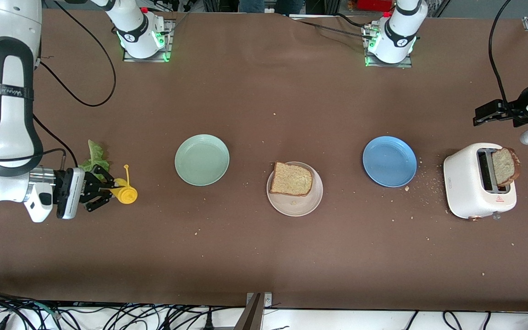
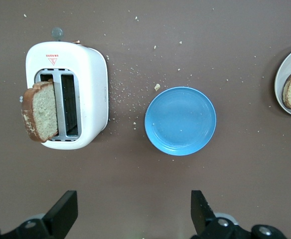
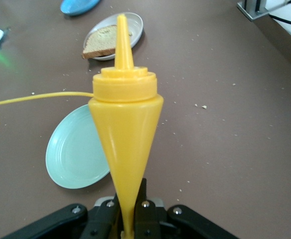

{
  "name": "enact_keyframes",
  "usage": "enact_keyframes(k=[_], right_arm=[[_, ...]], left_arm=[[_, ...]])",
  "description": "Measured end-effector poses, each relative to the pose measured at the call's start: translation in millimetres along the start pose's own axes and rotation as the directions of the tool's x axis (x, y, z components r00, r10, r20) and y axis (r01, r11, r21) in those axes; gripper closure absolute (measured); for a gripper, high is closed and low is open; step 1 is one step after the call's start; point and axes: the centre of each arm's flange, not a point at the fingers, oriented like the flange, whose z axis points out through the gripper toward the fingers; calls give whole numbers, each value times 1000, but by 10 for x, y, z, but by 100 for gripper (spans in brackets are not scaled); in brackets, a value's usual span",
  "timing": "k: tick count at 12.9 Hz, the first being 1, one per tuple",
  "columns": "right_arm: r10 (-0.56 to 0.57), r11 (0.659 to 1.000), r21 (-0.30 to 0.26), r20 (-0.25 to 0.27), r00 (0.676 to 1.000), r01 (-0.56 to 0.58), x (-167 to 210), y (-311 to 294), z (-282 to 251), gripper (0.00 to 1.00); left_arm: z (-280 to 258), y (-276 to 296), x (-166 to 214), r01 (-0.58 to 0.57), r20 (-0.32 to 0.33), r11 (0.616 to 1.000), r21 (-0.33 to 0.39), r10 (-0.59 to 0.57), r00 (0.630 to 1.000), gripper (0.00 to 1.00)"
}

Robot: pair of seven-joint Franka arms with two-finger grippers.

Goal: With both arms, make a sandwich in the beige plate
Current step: 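Carry the yellow bottle back beside the lettuce leaf, then set down the yellow bottle, open the right gripper and move to lettuce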

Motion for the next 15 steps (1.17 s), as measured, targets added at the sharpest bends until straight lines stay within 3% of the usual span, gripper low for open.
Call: enact_keyframes(k=[4, 10, 12, 15], right_arm=[[-71, 997, 13, -193, 979, 75, -791, -171, 282, 91], [-187, 982, -41, -414, 891, 187, -1693, -405, 658, 91], [-211, 977, -59, -455, 865, 207, -1856, -393, 824, 91], [-235, 971, -79, -475, 848, 224, -1975, -375, 987, 91]], left_arm=[[15, 1, 9, 0, 2, 1000, 0, 0, 1000, 0], [34, 2, 25, 0, 5, 1000, 0, 0, 1000, 0], [34, 2, 26, 0, 4, 1000, 0, 0, 1000, 0], [33, 2, 27, 0, 2, 1000, 0, 0, 1000, 0]])
